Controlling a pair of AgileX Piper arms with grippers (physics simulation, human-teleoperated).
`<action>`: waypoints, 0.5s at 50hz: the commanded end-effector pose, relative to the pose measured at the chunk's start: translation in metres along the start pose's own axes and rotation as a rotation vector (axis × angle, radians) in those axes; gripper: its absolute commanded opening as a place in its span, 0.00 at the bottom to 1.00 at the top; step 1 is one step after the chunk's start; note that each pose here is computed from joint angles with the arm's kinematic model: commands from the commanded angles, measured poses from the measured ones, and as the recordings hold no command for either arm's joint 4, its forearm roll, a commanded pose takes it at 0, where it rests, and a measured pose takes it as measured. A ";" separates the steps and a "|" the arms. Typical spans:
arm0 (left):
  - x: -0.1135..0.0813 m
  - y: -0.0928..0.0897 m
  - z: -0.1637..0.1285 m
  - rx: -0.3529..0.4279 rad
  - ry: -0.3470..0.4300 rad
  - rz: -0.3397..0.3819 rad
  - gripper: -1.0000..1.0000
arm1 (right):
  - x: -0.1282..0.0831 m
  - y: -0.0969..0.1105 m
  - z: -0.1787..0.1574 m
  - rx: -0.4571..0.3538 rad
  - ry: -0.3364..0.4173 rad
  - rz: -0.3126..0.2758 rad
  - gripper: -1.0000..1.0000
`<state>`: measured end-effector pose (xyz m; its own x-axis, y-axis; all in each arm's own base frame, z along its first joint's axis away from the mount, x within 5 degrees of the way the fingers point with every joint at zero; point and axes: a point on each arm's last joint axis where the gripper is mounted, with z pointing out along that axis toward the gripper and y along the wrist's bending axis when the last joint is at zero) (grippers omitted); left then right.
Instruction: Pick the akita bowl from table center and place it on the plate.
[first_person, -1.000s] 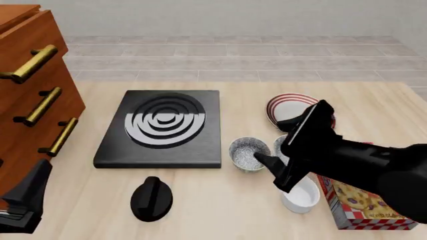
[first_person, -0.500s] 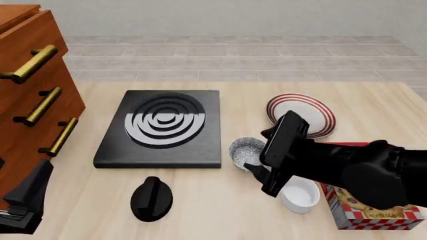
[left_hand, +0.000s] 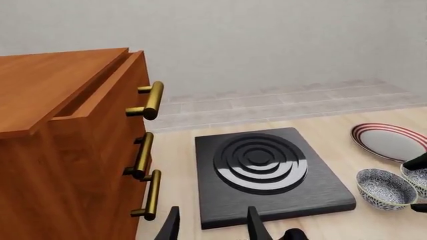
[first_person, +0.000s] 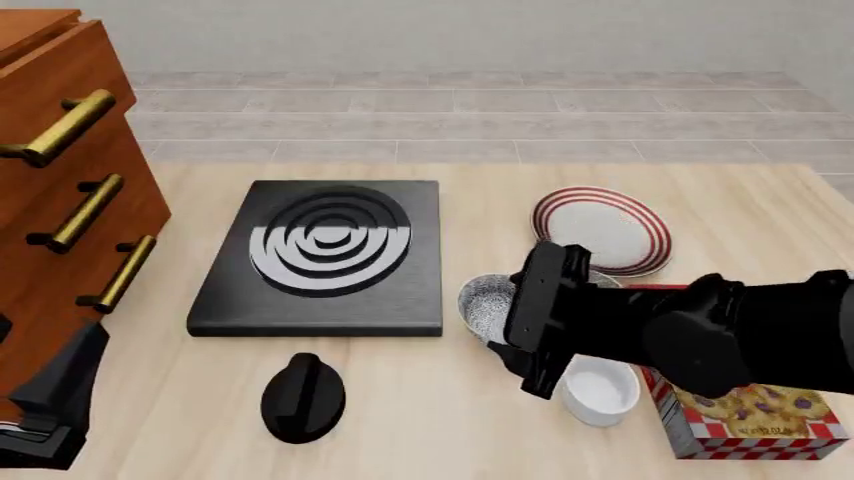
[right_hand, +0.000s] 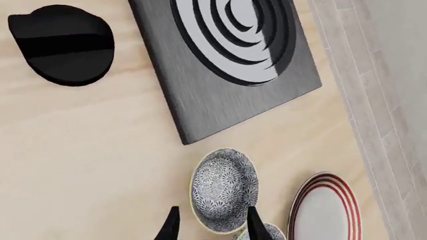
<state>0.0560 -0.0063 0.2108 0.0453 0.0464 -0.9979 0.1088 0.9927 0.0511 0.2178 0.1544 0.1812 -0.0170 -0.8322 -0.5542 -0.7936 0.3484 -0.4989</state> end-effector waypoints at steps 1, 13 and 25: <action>0.001 0.000 0.000 0.004 0.001 0.002 1.00 | 0.009 0.002 0.013 -0.030 0.046 -0.073 1.00; -0.001 0.000 0.000 0.006 0.001 0.003 1.00 | 0.020 0.008 0.033 -0.052 0.078 -0.107 1.00; -0.001 0.000 0.000 0.007 0.000 0.000 1.00 | 0.031 0.006 0.045 -0.064 0.114 -0.141 1.00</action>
<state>0.0559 -0.0066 0.2108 0.0449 0.0485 -0.9978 0.1149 0.9919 0.0534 0.2329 0.1554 0.1444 0.0222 -0.8964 -0.4427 -0.8252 0.2336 -0.5143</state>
